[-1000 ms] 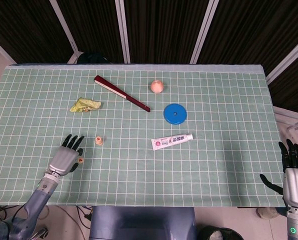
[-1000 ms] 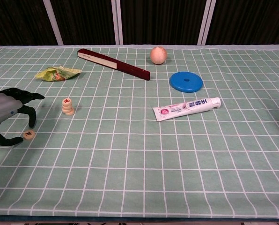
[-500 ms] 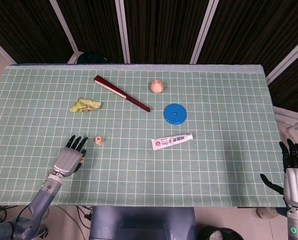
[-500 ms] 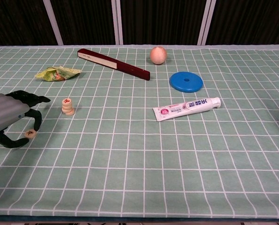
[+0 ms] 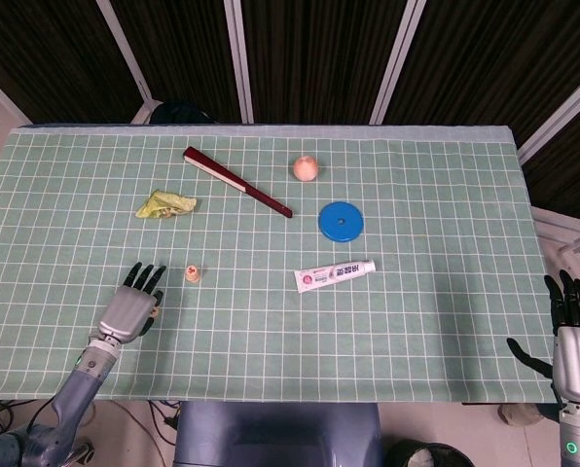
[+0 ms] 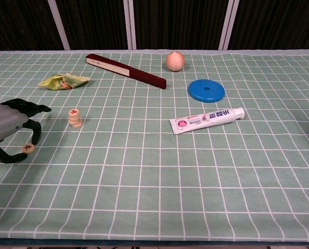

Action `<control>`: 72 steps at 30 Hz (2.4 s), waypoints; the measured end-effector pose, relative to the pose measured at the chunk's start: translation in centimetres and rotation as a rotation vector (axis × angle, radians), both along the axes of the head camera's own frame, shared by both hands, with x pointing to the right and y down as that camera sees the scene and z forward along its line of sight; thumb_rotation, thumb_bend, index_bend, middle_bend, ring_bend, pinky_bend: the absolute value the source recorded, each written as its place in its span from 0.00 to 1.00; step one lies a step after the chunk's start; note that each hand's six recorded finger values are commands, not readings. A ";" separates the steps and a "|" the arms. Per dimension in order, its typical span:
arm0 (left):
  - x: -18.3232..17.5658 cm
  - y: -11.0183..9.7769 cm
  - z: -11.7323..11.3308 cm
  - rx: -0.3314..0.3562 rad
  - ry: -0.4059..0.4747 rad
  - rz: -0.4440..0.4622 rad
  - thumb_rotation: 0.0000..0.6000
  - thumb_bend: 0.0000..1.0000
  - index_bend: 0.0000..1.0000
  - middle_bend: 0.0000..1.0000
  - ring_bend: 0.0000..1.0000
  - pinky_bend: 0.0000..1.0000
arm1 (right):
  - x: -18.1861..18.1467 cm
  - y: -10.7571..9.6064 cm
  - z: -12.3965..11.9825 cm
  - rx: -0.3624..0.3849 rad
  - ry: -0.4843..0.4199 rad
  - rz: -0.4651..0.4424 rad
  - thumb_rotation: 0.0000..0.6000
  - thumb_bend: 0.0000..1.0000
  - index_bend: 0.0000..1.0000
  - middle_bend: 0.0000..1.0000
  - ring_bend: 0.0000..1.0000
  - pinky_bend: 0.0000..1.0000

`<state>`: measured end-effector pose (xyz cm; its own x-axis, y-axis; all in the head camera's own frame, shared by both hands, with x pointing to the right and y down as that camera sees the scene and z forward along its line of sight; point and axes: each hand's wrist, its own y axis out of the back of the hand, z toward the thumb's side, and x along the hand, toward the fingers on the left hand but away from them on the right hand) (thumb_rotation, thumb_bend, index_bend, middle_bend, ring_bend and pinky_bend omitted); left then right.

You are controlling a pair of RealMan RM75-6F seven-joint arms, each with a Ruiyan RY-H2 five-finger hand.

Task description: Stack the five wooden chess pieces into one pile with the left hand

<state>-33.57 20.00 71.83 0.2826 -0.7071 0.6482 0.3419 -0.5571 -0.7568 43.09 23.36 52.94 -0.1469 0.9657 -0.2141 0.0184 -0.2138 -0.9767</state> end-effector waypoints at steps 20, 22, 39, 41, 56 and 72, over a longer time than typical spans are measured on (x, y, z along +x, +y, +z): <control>1.5 -4.2 -3.4 0.088 0.038 -0.017 1.00 0.30 0.49 0.00 0.00 0.00 | -0.1 0.0 0.0 0.005 -0.001 -0.003 1.00 0.23 0.06 0.01 0.00 0.00; 2.0 -4.9 -3.5 0.091 0.037 -0.017 1.00 0.30 0.49 0.00 0.00 0.00 | -0.1 0.0 0.0 0.005 0.000 -0.002 1.00 0.23 0.06 0.01 0.00 0.00; 6.9 -9.2 -2.2 0.071 -0.004 -0.032 1.00 0.30 0.49 0.00 0.00 0.00 | 0.0 -0.1 0.0 0.005 0.003 0.001 1.00 0.23 0.06 0.01 0.00 0.00; 7.5 -9.3 -1.9 0.072 -0.009 -0.026 1.00 0.30 0.49 0.00 0.00 0.00 | 0.0 -0.1 0.0 0.006 0.004 0.001 1.00 0.23 0.06 0.01 0.00 0.00; 8.3 -9.1 -1.4 0.076 -0.028 -0.012 1.00 0.30 0.49 0.00 0.00 0.00 | 0.0 -0.1 0.0 0.005 0.005 0.003 1.00 0.23 0.06 0.01 0.00 0.00; 9.0 -9.1 -1.0 0.079 -0.049 0.008 1.00 0.30 0.48 0.00 0.00 0.00 | 0.0 -0.1 0.0 0.006 0.005 0.002 1.00 0.23 0.06 0.01 0.00 0.00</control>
